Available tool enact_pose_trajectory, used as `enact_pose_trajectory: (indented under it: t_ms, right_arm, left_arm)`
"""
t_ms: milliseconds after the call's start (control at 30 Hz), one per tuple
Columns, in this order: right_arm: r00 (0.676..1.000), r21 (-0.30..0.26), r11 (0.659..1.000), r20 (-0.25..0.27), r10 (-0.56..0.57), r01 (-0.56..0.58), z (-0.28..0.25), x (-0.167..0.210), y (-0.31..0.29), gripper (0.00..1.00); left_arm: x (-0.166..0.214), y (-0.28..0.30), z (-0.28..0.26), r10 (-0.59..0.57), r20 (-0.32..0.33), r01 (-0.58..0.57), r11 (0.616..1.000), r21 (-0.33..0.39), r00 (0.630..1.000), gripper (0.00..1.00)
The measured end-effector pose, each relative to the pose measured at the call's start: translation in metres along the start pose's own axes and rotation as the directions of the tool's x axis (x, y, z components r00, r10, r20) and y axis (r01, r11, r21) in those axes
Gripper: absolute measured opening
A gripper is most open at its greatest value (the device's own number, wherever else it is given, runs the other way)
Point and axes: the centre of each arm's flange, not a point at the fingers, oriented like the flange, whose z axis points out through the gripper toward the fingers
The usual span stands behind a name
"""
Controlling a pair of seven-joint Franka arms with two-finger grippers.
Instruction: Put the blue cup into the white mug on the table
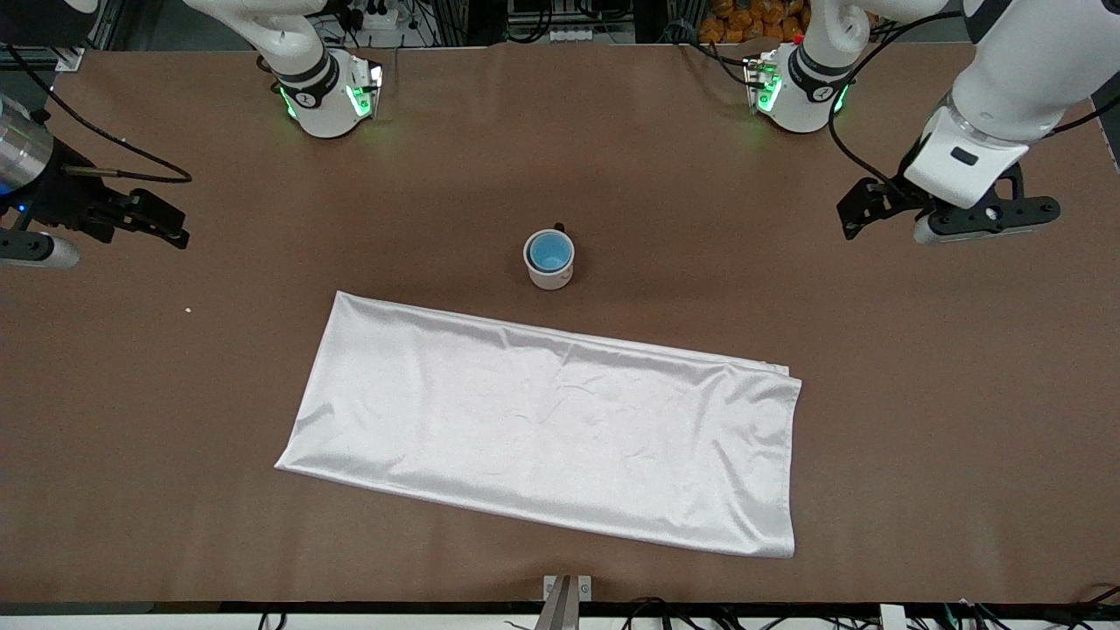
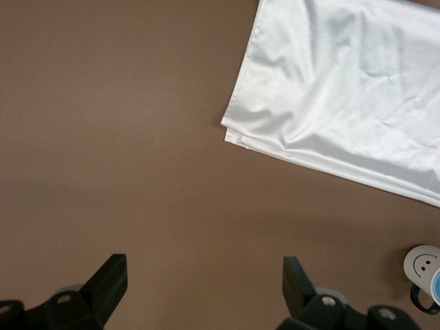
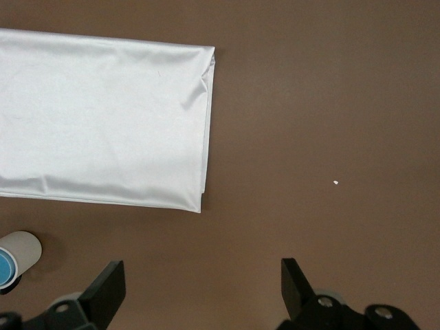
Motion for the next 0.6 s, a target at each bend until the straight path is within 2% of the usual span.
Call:
enact_pose_trajectory:
  t_ms: [600]
  right_arm:
    - [1.000,-0.002,1.000,0.026,0.000,0.000,0.009,-0.001,0.000,1.00]
  left_arm:
    - [0.036,-0.055,-0.001,-0.127,-0.012,0.127,0.992,0.003,0.992,1.00]
